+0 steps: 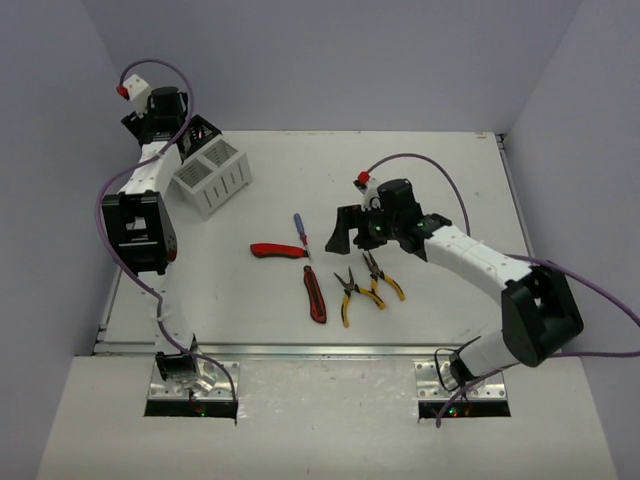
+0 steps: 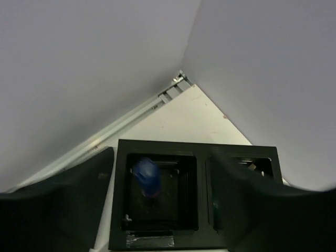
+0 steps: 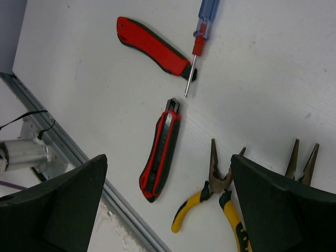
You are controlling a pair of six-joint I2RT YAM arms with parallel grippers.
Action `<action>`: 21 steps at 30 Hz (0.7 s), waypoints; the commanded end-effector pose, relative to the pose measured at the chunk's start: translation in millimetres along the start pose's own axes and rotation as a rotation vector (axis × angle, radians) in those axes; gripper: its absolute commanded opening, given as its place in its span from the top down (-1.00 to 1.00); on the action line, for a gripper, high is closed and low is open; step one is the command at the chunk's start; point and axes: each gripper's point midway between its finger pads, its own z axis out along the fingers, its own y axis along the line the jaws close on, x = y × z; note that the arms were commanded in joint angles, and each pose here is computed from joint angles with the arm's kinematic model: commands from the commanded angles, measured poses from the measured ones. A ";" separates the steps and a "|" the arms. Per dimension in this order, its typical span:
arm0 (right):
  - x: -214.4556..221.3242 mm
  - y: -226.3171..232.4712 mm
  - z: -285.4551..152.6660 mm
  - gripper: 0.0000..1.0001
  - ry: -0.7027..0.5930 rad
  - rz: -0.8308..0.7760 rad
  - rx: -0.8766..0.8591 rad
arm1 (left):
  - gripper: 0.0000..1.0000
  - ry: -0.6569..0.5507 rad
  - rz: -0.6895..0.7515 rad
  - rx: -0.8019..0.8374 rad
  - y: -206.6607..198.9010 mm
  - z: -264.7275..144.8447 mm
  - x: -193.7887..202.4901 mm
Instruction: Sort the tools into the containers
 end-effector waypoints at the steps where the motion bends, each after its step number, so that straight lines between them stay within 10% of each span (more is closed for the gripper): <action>1: -36.0 2.6 36.7 -0.98 0.044 -0.044 0.071 | -0.64 -0.039 -0.122 0.063 -4.5 -18.7 -42.0; 11: -41.1 -33.6 121.0 -0.64 0.182 -0.129 0.397 | -1.00 0.087 -0.319 0.311 3.0 -144.2 -119.6; 13: -41.6 -35.9 142.7 -0.28 0.198 -0.135 0.400 | -1.00 0.184 -0.346 0.476 7.7 -194.3 -98.6; 21: -18.4 -61.0 191.2 0.07 0.287 -0.133 0.420 | -1.00 0.325 -0.243 0.657 35.1 -261.6 0.5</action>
